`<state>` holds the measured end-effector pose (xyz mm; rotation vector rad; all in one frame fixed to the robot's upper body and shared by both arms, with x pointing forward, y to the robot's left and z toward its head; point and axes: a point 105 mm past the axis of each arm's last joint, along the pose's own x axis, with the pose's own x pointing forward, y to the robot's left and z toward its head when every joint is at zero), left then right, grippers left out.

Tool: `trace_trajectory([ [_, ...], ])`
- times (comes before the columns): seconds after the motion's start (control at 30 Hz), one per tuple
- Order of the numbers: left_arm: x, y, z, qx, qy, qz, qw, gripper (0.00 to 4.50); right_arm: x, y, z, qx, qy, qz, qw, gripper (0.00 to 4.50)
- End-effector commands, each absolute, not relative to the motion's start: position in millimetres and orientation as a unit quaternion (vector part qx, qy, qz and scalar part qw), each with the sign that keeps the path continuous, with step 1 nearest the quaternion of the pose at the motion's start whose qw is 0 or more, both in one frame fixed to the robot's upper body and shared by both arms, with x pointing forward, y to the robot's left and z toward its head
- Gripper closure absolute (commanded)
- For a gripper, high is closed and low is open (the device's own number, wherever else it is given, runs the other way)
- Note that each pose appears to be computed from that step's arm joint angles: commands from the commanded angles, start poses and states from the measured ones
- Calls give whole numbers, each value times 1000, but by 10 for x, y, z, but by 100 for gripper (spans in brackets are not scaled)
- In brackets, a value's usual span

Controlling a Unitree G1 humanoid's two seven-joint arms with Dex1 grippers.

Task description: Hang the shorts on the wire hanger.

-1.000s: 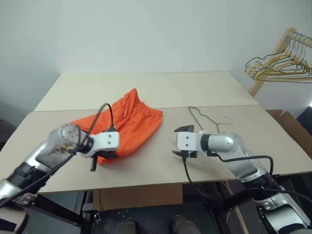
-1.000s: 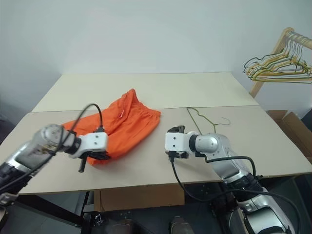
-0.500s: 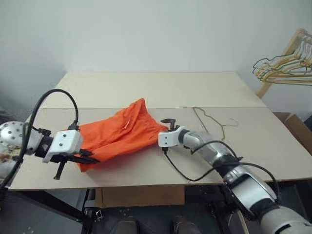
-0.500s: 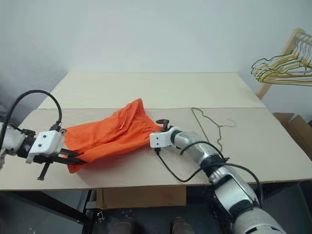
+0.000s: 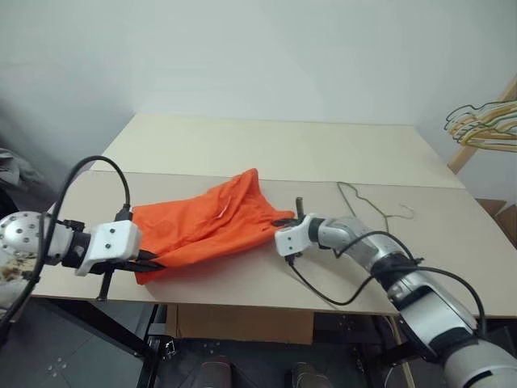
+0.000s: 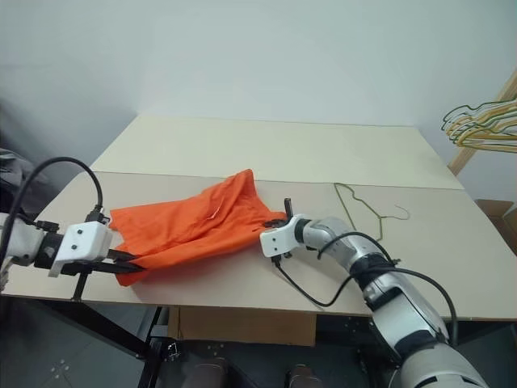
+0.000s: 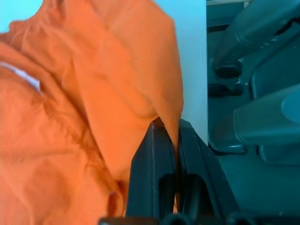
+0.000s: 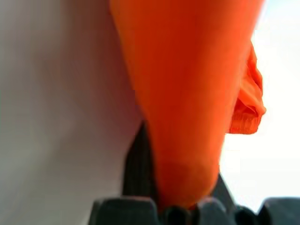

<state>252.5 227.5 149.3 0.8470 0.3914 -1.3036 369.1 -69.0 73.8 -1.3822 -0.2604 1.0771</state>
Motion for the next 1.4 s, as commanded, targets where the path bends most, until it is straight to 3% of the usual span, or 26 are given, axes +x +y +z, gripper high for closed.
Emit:
trace_trajectory([
  [0.03, 2627, 2285, 1555, 408, 160, -575, 690, 450, 3655, -794, 1000, -592, -133, 463, 646, 449],
  [0.2, 2712, 2240, 1538, 419, 154, -586, 677, 450, 3530, -984, 1099, -592, -112, 465, 649, 449],
  [0.43, 2804, 2304, 1603, 457, 147, -614, 626, 450, 2875, -1291, 1448, -530, -30, 569, 628, 449],
  [0.57, 3030, 2181, 1706, 453, 115, -610, 640, 450, 2910, -1261, 1685, -491, -25, 573, 656, 449],
  [0.7, 3795, 1929, 2060, 466, 43, -498, 730, 450, 3658, -1264, 2056, -495, -59, 456, 737, 449],
  [0.8, 4290, 1900, 2466, 487, 1, -364, 794, 450, 4195, -1278, 2392, -507, -93, 335, 789, 449],
  [0.9, 4669, 1931, 3175, 485, -78, -148, 859, 450, 4640, -1325, 3017, -481, -157, 153, 849, 449],
  [0.97, 4695, 1958, 3680, 463, -148, -23, 874, 450, 4721, -1375, 3431, -433, -207, 47, 876, 449],
  [1.03, 4554, 2033, 4238, 447, -234, 113, 856, 450, 4639, -1421, 3881, -355, -283, -38, 890, 449],
  [1.13, 4269, 2093, 4754, 401, -333, 225, 823, 450, 4429, -1445, 4242, -294, -383, -106, 869, 449],
  [1.23, 4177, 1977, 4851, 394, -384, 219, 806, 450, 4377, -1439, 4123, -303, -416, -108, 851, 449],
  [1.33, 4324, 1738, 4520, 417, -380, 109, 819, 450, 4439, -1519, 3721, -341, -395, -82, 849, 449],
  [1.4, 4402, 1574, 4134, 429, -371, 10, 823, 450, 4452, -1607, 3339, -382, -372, -47, 845, 449],
])
